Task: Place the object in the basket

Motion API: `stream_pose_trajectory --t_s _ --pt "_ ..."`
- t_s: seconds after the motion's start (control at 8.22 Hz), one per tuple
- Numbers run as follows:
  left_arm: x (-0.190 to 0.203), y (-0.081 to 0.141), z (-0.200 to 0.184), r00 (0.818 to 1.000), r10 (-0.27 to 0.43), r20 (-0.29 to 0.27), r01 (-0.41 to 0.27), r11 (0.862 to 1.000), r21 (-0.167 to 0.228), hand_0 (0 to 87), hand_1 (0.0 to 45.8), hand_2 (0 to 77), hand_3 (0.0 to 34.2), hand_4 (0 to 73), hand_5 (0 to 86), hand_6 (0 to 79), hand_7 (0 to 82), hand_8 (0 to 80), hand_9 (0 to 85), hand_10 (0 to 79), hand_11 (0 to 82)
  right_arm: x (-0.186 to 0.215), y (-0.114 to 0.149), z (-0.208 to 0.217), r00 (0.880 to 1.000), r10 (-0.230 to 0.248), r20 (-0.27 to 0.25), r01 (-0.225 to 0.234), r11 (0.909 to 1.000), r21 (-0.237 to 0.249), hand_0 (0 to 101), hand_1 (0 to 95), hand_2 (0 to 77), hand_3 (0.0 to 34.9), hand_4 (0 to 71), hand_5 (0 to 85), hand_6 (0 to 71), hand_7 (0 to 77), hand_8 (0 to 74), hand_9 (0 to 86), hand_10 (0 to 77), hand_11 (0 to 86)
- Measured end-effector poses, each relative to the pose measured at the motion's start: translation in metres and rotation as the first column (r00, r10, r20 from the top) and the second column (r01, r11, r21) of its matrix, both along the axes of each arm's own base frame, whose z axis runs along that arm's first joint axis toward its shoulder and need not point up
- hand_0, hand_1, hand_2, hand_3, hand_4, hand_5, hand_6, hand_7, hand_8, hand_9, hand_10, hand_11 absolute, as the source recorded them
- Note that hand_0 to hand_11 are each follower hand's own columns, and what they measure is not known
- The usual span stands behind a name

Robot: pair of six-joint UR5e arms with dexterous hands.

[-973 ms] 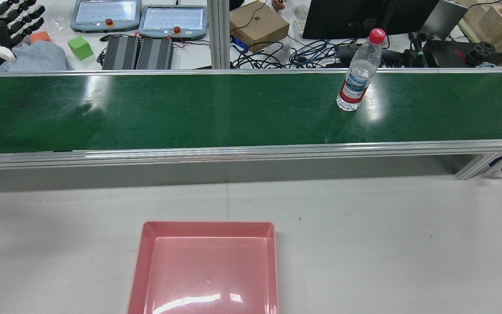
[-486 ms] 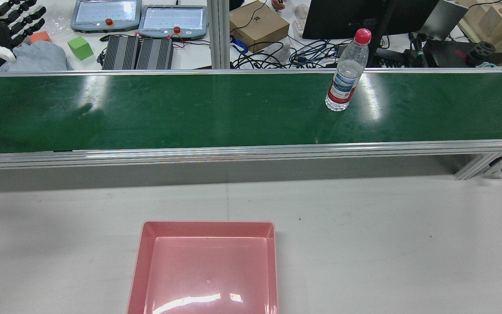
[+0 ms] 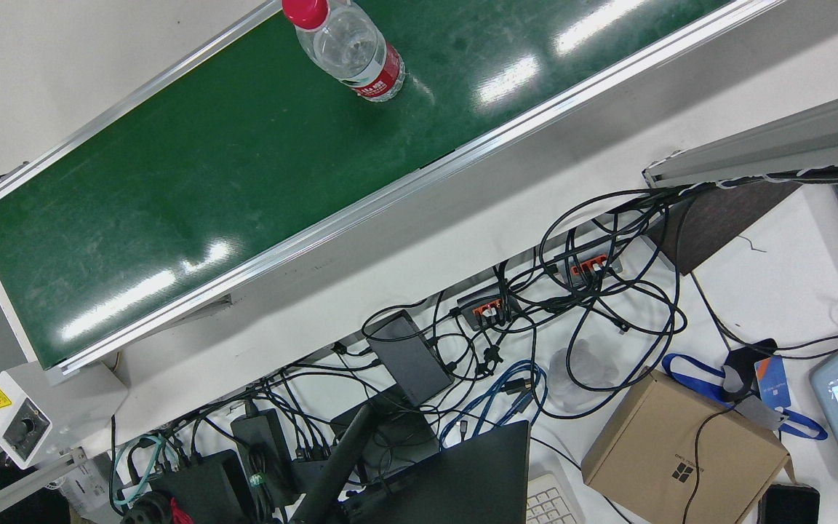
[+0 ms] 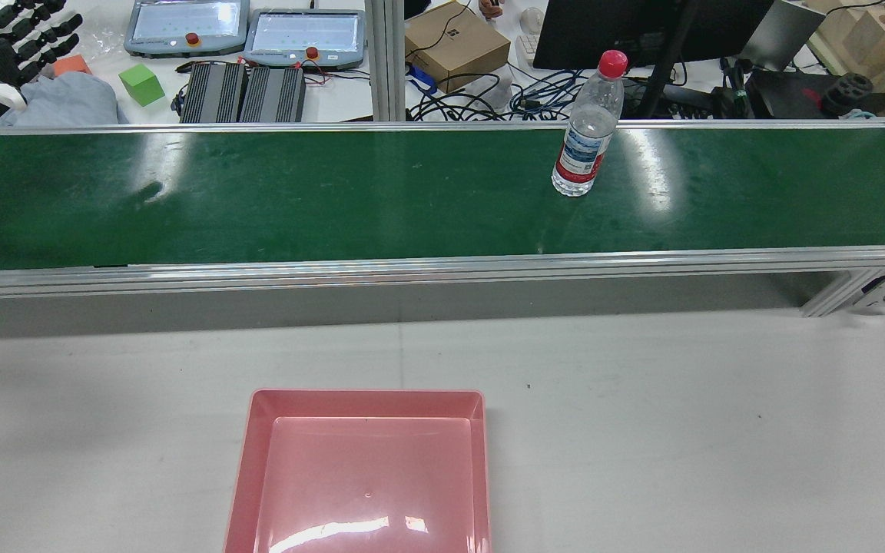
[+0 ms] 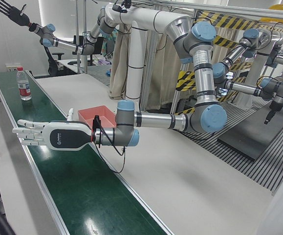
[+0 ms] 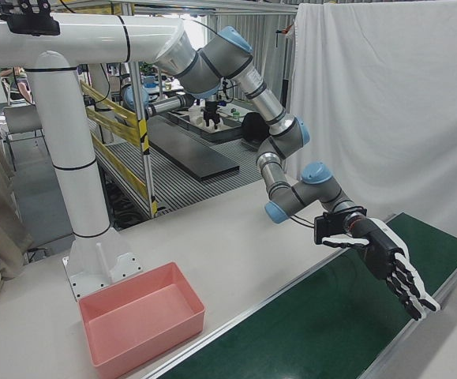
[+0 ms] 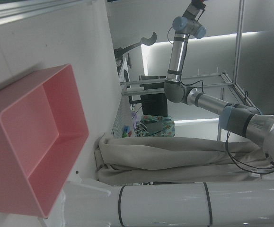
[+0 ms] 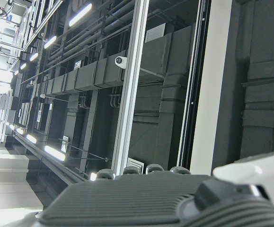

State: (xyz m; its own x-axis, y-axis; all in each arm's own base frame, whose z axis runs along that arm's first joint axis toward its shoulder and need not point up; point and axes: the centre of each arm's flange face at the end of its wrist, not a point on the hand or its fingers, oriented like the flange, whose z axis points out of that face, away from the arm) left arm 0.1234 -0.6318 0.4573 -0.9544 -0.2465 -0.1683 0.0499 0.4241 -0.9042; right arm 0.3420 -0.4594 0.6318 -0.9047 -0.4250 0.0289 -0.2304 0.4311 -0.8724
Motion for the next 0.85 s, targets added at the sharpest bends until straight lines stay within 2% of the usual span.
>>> stream_pose_trajectory --t_s 0.73,0.85 --pt "0.0063 0.0047 0.0119 1.000 0.008 0.025 -0.007 1.000 -0.025 59.0 8.7 0.0 0.0 5.5 14.7 3.8 0.5 7.6 6.5 2.7 6.0 0.0001 0.0001 0.0000 1.000 0.000 0.000 0.000 1.0000 0.000 0 0.0 1.1 0.1 0.5 0.0 0.0 0.5 0.0 0.0 0.5 0.0" --pt "0.0061 0.0051 0.0130 1.000 0.008 0.025 -0.007 1.000 -0.027 59.0 8.7 0.0 0.2 3.8 14.7 3.8 0.5 7.6 6.5 2.7 6.0 0.0001 0.0001 0.0000 1.000 0.000 0.000 0.000 1.0000 0.000 0 0.0 1.1 0.1 0.5 0.0 0.0 0.5 0.0 0.0 0.5 0.0"
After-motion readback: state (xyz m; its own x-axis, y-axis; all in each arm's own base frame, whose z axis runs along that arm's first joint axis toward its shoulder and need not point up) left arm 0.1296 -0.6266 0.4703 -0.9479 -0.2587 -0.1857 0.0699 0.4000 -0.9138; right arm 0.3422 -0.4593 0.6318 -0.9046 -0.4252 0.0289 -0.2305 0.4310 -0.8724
